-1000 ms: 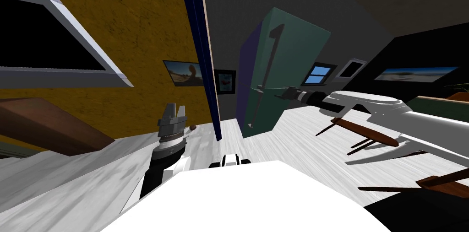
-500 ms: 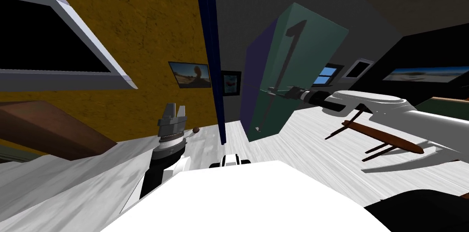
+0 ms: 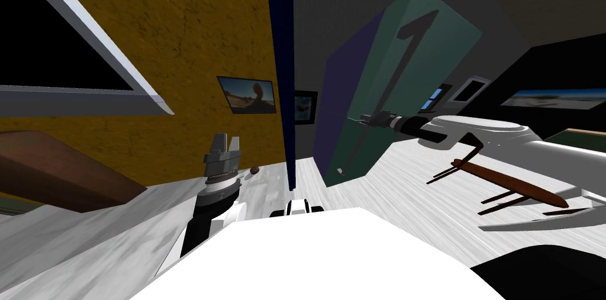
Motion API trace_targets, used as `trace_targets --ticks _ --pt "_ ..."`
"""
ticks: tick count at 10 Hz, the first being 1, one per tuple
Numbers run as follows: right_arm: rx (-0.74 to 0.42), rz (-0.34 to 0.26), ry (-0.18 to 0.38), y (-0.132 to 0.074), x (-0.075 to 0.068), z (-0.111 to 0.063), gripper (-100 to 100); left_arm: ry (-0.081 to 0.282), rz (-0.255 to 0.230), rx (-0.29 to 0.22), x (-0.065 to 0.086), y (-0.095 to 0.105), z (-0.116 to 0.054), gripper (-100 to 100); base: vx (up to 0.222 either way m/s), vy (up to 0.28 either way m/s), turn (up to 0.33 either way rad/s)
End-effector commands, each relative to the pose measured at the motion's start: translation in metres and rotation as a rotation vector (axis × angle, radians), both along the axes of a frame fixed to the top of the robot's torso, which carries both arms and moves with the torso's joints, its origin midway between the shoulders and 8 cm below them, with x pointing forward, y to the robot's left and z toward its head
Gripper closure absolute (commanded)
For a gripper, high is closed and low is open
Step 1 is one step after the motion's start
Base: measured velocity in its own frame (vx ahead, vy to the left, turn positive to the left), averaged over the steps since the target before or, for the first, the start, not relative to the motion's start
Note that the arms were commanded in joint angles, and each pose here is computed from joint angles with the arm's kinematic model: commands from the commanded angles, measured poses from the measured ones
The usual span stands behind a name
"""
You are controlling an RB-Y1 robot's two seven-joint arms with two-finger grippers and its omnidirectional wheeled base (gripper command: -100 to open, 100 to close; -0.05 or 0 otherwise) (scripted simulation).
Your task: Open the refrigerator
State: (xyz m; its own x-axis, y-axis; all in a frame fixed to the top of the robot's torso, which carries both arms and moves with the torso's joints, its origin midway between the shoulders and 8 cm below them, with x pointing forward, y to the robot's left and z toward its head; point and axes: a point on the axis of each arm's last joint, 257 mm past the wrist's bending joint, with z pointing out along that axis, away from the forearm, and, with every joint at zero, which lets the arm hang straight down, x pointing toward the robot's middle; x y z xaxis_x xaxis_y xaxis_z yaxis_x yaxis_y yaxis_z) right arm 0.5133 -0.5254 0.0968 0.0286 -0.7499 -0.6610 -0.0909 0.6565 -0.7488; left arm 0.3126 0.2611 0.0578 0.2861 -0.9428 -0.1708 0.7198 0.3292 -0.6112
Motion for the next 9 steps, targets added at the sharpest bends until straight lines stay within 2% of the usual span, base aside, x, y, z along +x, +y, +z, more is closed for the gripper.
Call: trace_targets --ticks 1,2,7,9 --pt "0.0 0.078 -0.002 0.032 0.0 0.003 100 0.0 0.0 0.0 0.0 0.0 0.0 0 -0.137 -0.182 -0.022" --pt "0.0 0.078 -0.002 0.032 0.0 0.003 100 0.0 0.0 0.0 0.0 0.0 0.0 0 -0.211 -0.245 0.039" --pt "-0.003 0.279 -0.002 0.112 -0.011 0.006 100 0.0 0.0 0.0 0.0 0.0 0.0 0 -0.227 -0.303 -0.007" --pt "-0.003 0.279 -0.002 0.112 -0.011 0.006 100 0.0 0.0 0.0 0.0 0.0 0.0 0 -0.102 -0.126 -0.006"
